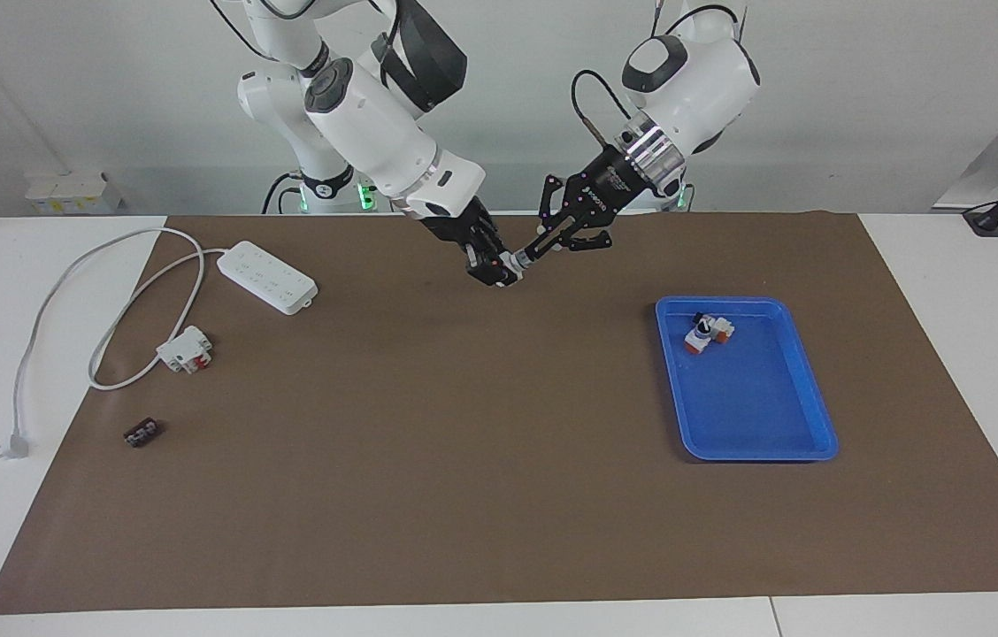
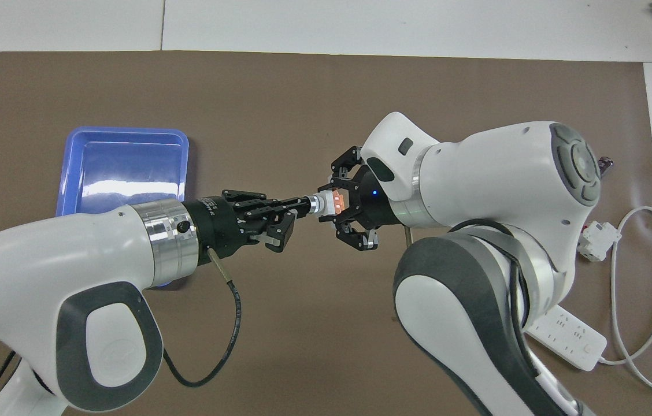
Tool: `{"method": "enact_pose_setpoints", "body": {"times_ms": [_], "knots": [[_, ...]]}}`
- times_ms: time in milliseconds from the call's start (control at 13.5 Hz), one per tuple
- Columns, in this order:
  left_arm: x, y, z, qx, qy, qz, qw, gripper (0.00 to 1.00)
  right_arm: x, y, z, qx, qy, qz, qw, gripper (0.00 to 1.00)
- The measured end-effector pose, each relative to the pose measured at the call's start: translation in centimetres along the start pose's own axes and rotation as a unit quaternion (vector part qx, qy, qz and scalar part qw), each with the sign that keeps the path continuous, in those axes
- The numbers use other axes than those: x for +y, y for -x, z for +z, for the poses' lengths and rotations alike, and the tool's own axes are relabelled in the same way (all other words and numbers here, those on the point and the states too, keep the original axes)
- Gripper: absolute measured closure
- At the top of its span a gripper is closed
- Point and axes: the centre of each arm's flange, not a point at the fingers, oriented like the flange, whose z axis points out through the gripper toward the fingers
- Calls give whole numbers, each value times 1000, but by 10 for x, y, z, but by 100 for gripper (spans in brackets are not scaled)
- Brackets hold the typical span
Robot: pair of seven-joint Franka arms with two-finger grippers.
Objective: Turn and place switch with both arms
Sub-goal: 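Open the right gripper and withdraw while the left gripper pulls the switch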
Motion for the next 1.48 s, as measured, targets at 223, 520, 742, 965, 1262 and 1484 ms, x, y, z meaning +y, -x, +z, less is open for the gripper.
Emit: {"method": "enact_pose_setpoints", "body": {"times_ms": [223, 520, 742, 965, 1262, 1484], "knots": [[11, -4, 1, 22, 38, 42, 998, 90, 0, -2, -9, 1, 8, 4, 1000, 21], [8, -6, 4, 52, 62, 161, 984, 90, 1, 1, -17, 1, 14, 13, 1000, 0], [17, -11, 3, 80, 52, 272, 957, 90, 9, 15, -30, -3, 27, 66, 997, 0], [45, -12, -10, 112, 56, 362, 924, 90, 23, 51, -53, -55, 57, 126, 989, 0], [78, -20, -29, 172, 36, 502, 847, 90, 36, 91, -77, -144, 111, 225, 957, 0], [104, -27, -49, 216, 8, 604, 767, 90, 46, 125, -102, -167, 148, 305, 926, 0]]}}
